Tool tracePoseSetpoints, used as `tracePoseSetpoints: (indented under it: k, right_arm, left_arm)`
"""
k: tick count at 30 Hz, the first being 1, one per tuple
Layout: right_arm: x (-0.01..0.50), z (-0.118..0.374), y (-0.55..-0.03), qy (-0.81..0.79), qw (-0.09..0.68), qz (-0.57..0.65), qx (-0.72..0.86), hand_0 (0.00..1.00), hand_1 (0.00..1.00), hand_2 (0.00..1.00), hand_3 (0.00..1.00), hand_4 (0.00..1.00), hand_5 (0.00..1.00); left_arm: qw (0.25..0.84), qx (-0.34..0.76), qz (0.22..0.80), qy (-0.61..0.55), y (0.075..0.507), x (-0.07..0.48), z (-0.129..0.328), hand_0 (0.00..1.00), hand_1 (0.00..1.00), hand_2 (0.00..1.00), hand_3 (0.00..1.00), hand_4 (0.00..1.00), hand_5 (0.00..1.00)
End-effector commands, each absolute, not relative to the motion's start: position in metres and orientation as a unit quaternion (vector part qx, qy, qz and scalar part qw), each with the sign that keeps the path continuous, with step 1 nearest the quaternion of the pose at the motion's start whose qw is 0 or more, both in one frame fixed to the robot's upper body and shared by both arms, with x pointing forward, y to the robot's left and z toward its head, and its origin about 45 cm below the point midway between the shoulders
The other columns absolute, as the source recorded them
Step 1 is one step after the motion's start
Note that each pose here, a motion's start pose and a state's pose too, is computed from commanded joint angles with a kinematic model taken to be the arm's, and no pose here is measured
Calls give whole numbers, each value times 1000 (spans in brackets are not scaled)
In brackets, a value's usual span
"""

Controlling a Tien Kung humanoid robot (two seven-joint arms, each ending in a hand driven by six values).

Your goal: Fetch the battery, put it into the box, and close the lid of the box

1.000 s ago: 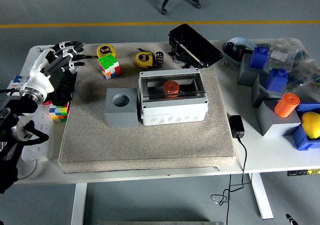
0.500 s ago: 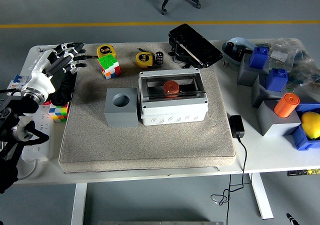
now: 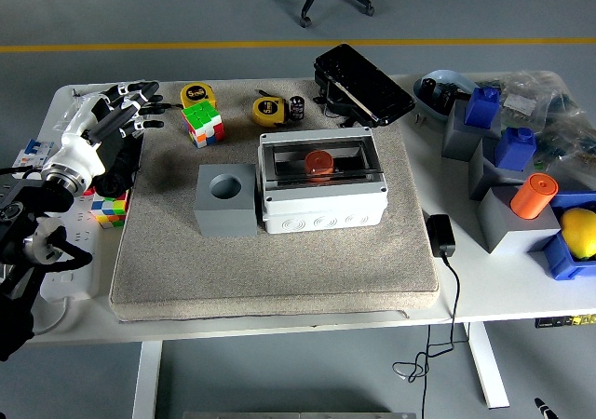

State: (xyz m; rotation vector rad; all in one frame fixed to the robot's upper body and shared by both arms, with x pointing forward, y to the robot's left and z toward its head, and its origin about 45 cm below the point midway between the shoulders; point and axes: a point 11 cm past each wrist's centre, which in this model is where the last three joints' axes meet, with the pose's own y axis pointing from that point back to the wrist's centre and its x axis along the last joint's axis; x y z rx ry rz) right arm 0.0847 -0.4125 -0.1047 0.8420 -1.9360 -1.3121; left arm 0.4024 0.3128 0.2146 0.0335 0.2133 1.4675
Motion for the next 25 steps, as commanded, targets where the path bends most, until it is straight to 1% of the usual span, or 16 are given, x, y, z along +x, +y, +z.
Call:
tracePoseSetpoints:
  k: [25]
  right_arm:
    - [79,-107,-409,-735,322,-506,317,727,667,654,597,998,616]
  left_arm:
    - [738,7,667,100,309,404,218,437,547,554,566,970,412]
